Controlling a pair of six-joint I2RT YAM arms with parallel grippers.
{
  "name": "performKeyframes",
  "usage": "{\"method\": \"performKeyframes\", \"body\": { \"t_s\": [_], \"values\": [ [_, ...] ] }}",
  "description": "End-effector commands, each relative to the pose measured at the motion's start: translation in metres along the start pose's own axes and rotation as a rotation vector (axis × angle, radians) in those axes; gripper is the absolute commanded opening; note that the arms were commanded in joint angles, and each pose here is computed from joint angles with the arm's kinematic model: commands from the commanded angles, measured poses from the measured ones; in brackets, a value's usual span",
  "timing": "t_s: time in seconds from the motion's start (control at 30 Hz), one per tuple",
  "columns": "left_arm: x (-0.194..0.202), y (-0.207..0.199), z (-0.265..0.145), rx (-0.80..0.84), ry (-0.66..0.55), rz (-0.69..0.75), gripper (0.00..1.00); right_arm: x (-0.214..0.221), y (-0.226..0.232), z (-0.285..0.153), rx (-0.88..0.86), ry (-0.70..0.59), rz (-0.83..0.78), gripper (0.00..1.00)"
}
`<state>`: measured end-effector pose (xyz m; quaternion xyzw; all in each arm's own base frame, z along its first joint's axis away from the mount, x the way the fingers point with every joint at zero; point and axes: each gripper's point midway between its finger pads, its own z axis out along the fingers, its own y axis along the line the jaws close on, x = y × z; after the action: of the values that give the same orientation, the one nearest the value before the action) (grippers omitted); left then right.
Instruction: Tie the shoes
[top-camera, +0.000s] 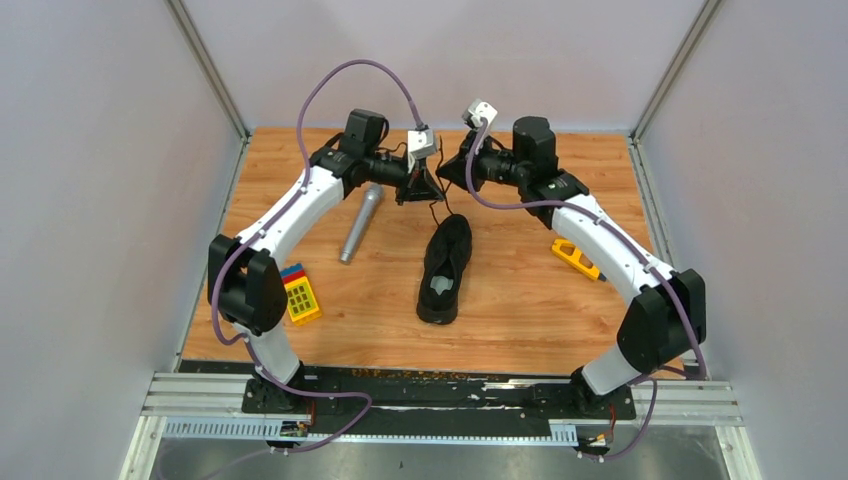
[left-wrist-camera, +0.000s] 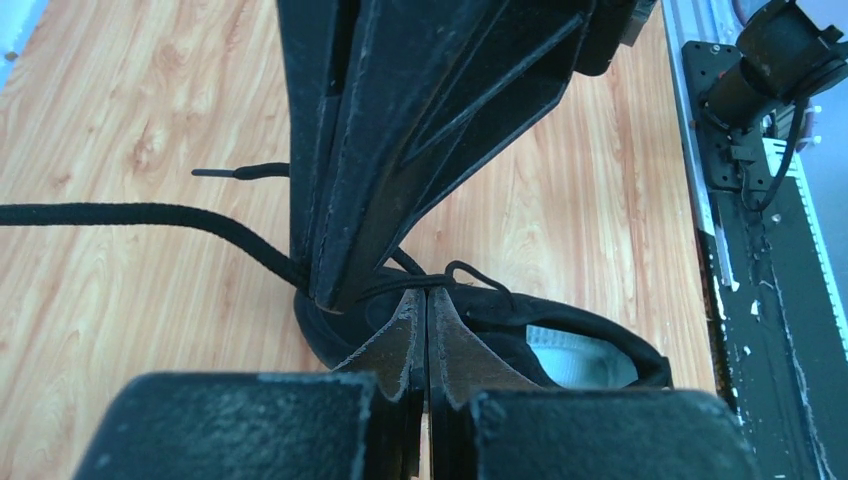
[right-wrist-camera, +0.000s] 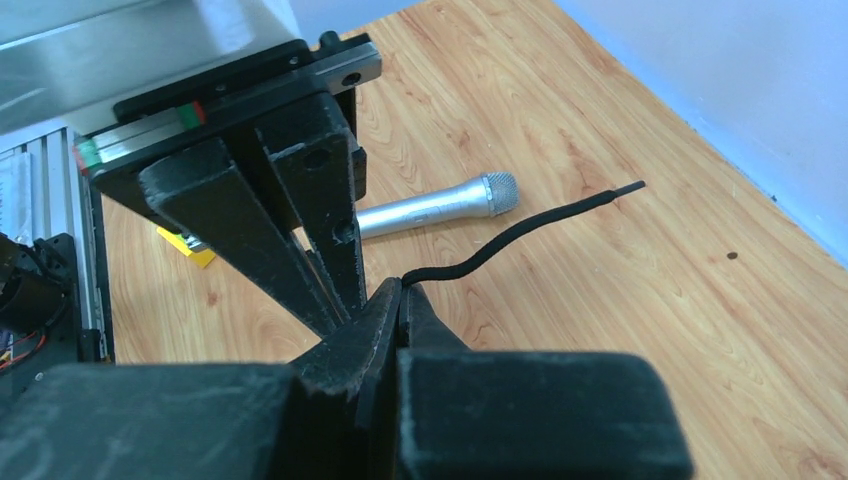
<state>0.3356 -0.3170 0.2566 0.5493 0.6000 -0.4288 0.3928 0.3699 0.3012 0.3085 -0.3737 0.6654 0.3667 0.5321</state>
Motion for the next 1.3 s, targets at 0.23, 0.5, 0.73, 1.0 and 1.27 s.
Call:
{"method": "performKeyframes", "body": {
  "t_s": [0.23, 0.5, 0.73, 1.0, 1.27],
  "values": [
    [0.005, -0.007, 0.003, 0.035, -0.035, 0.108, 0.0, 0.009, -0.005, 0.01, 0.008, 0.098, 0.125, 0.04],
    [0.019, -0.012, 0.014, 0.06, -0.109, 0.09, 0.0, 0.034, -0.003, 0.012, -0.025, 0.22, 0.232, 0.11],
    [0.039, -0.001, 0.024, 0.009, -0.142, 0.077, 0.0, 0.046, -0.019, 0.01, -0.023, 0.314, 0.366, 0.02],
    [0.049, 0.029, 0.029, -0.12, -0.142, 0.12, 0.0, 0.04, -0.025, -0.002, -0.113, 0.319, 0.377, 0.06],
    [0.077, 0.006, 0.024, -0.031, -0.016, 0.032, 0.0, 0.084, -0.108, -0.043, -0.026, 0.438, 0.418, 0.25]
  ]
}}
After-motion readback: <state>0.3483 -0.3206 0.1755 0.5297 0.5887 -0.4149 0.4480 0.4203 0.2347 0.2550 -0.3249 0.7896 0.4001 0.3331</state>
